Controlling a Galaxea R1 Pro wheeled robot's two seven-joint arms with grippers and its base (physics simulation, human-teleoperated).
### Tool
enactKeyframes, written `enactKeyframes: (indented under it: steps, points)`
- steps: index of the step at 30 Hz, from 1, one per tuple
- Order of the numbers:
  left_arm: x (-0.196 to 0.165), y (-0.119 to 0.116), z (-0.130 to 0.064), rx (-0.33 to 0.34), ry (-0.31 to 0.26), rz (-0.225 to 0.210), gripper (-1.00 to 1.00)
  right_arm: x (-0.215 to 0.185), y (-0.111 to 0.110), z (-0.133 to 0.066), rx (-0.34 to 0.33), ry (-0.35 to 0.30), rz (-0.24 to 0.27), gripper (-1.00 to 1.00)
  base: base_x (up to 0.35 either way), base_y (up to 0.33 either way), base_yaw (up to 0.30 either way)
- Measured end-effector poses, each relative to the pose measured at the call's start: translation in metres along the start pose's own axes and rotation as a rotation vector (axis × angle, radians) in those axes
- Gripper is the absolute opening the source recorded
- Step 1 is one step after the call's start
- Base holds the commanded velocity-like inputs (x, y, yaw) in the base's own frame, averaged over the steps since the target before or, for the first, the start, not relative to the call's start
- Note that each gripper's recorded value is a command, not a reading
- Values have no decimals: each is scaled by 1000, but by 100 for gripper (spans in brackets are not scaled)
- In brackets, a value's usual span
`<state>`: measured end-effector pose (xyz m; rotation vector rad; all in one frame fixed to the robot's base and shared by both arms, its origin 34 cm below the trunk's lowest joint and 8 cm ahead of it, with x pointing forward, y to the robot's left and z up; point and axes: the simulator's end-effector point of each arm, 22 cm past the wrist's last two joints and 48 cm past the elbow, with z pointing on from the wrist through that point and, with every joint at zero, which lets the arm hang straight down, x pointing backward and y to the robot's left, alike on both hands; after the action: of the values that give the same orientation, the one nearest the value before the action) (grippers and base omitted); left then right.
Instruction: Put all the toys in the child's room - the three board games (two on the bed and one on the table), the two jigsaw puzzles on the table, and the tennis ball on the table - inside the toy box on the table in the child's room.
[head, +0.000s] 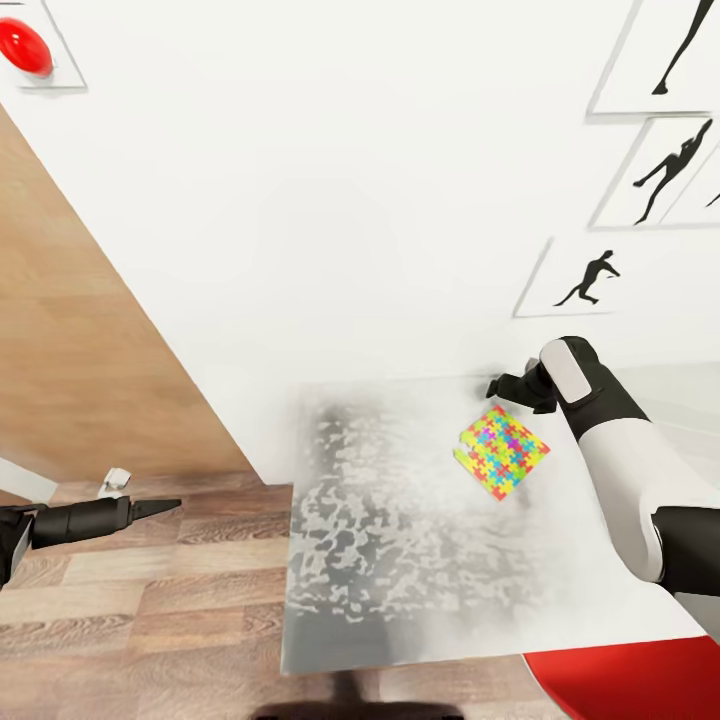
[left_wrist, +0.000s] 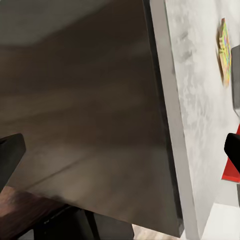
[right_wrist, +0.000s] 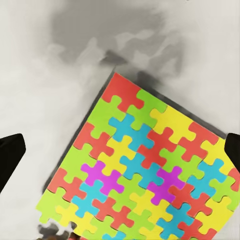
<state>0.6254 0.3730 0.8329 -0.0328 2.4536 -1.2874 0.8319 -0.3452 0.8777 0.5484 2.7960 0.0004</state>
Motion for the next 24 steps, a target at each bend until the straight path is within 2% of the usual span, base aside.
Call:
enactKeyframes:
  steps: [24]
  points:
    - [13, 15, 8, -7, 23, -31, 100, 12, -4, 26, 15, 36, -2, 100, 23, 0, 0]
